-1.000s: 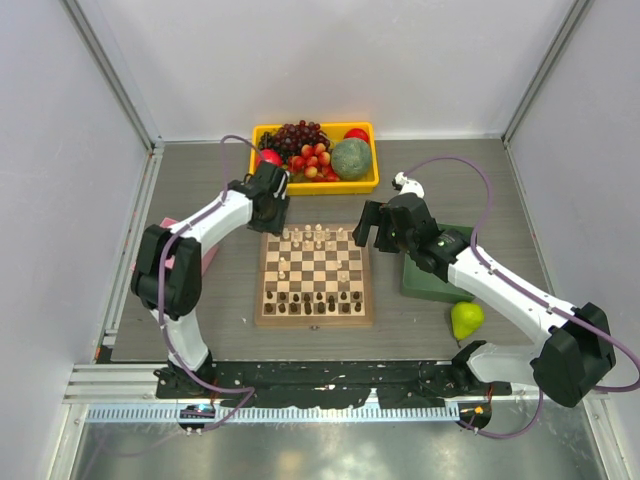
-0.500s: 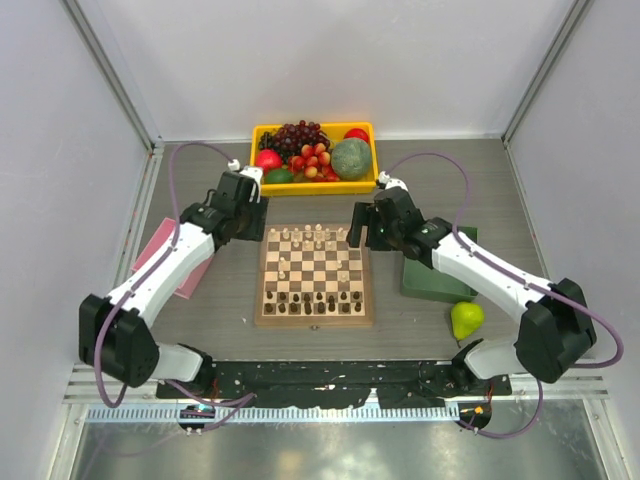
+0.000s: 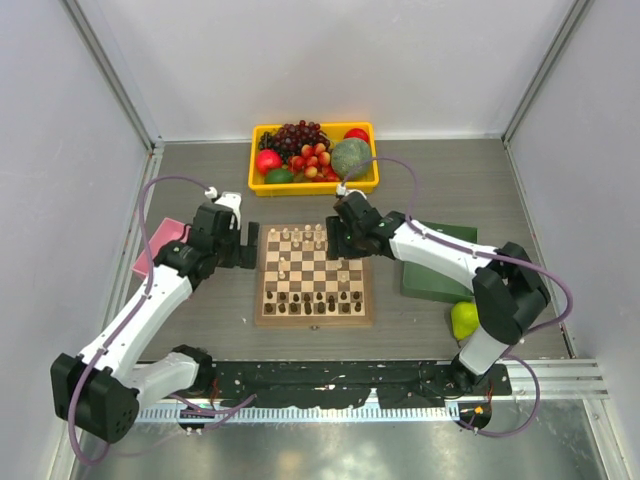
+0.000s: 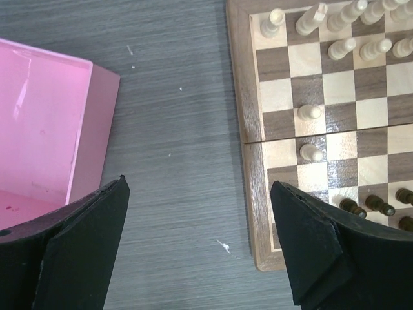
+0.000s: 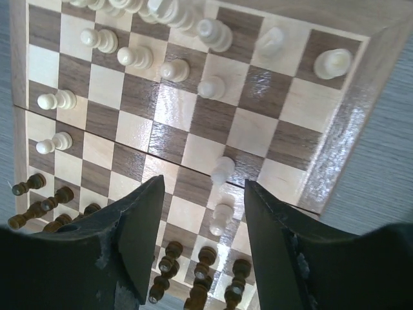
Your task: Set up the chess pieces on the board
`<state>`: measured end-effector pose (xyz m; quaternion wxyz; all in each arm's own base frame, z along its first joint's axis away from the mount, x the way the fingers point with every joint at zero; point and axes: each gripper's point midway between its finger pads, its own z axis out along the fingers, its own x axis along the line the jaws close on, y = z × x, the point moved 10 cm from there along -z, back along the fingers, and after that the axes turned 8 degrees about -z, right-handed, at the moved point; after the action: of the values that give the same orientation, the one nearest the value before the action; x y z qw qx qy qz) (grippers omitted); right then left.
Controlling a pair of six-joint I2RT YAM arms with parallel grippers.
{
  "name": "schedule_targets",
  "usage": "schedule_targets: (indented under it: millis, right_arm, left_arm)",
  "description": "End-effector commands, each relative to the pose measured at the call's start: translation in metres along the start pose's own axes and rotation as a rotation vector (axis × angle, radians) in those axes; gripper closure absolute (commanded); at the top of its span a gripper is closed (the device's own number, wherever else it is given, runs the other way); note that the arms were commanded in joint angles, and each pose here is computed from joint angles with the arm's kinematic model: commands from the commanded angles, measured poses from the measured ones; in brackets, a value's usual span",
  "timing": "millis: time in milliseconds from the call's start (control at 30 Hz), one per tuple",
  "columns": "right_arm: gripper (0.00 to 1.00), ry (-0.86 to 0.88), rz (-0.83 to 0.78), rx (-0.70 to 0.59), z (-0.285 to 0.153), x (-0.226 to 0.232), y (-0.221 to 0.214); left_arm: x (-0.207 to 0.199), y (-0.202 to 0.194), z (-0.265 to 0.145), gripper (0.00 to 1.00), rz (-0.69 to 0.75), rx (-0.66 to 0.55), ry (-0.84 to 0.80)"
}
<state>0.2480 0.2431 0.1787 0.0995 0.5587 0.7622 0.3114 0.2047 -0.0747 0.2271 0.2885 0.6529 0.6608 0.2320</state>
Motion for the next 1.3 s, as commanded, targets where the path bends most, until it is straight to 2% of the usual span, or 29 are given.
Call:
schedule_targets:
  millis: [0,200,300,567,767,1033,1267]
  right_arm:
    - [0.42,-0.028,-0.046,-0.024,0.000,0.014,0.008]
    - [0.47,-0.062,-0.058,0.003,0.013,0.016,0.001]
    - [0.53,-0.075,-0.064,0.010,0.018,0.015,-0.001]
    - [0.57,-0.104,-0.074,0.020,0.026,0.013,-0.002]
    - [0.65,-0.106,-0.080,0.021,0.023,0.012,-0.003]
    - [0.81,-0.102,-0.094,0.015,0.020,0.012,-0.001]
    - [0.82,-0.112,-0.098,0.001,0.017,0.011,0.002]
  left_arm:
    - [0.004,-0.005,-0.006,0.01,-0.037,-0.027,0.006]
    - [0.004,-0.007,-0.006,0.00,-0.038,-0.013,-0.002]
    - [0.004,-0.009,-0.004,0.01,-0.035,0.003,0.001]
    - [0.002,-0.010,-0.003,0.01,-0.034,0.016,-0.014]
    - [0.002,-0.010,-0.003,0.01,-0.034,0.021,-0.018]
    - [0.002,-0.011,-0.002,0.01,-0.037,0.024,-0.013]
    - [0.002,-0.011,-0.001,0.00,-0.035,0.035,-0.016]
